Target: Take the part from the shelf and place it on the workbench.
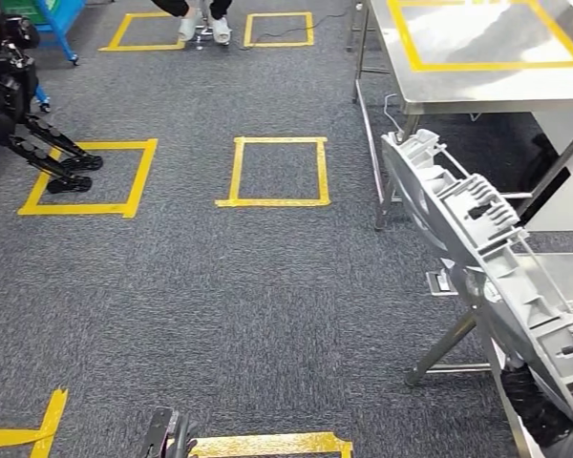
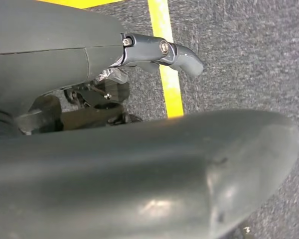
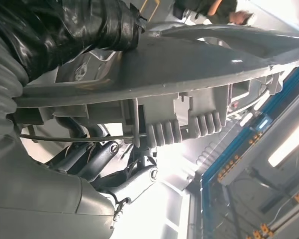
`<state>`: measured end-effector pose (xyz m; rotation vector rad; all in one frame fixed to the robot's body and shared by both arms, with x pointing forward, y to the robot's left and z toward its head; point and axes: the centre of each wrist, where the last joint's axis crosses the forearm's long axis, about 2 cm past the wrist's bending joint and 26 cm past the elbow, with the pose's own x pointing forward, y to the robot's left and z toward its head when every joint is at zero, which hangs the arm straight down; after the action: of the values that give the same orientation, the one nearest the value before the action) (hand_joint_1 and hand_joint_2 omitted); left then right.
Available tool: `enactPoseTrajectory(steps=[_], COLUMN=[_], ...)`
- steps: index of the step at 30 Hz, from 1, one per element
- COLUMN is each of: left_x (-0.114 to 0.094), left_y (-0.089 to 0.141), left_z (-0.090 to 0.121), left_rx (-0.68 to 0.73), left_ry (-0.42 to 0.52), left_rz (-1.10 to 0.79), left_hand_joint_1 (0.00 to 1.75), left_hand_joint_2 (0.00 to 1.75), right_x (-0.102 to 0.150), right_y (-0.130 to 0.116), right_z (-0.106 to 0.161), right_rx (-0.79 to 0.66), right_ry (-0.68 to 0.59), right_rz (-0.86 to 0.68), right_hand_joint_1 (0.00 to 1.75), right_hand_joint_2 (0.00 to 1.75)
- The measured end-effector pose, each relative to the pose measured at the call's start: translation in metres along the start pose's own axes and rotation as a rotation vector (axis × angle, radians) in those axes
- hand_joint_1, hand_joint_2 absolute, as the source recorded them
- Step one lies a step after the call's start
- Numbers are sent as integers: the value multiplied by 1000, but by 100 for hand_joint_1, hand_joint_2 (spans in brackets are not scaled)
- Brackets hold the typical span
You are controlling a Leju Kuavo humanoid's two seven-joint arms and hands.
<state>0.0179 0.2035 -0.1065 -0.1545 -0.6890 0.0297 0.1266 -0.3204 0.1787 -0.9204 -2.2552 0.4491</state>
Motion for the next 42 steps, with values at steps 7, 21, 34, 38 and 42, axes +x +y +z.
enactPoseTrajectory(steps=[7, 21, 34, 38, 42], left_x=[1, 3, 1, 1, -1], left_y=[0, 1, 5, 6, 7], left_z=[-1, -2, -1, 0, 1], left_rx=[0, 1, 8, 10, 12], left_ry=[-3, -7, -4, -5, -4], left_rz=[0, -2, -5, -5, -5], left_hand_joint_1=[0, 0, 0, 0, 0], left_hand_joint_2=[0, 0, 0, 0, 0], right_x=[0, 0, 0, -1, 0], right_y=[0, -1, -1, 0, 0], right_z=[0, -1, -2, -5, -5], right_rx=[-1, -4, 0, -5, -3], right_ry=[-4, -11, -14, -22, -22], right_rz=[-4, -7, -15, -19, -20], right_hand_joint_1=[175, 175, 175, 175, 175], right_hand_joint_2=[175, 175, 175, 175, 175])
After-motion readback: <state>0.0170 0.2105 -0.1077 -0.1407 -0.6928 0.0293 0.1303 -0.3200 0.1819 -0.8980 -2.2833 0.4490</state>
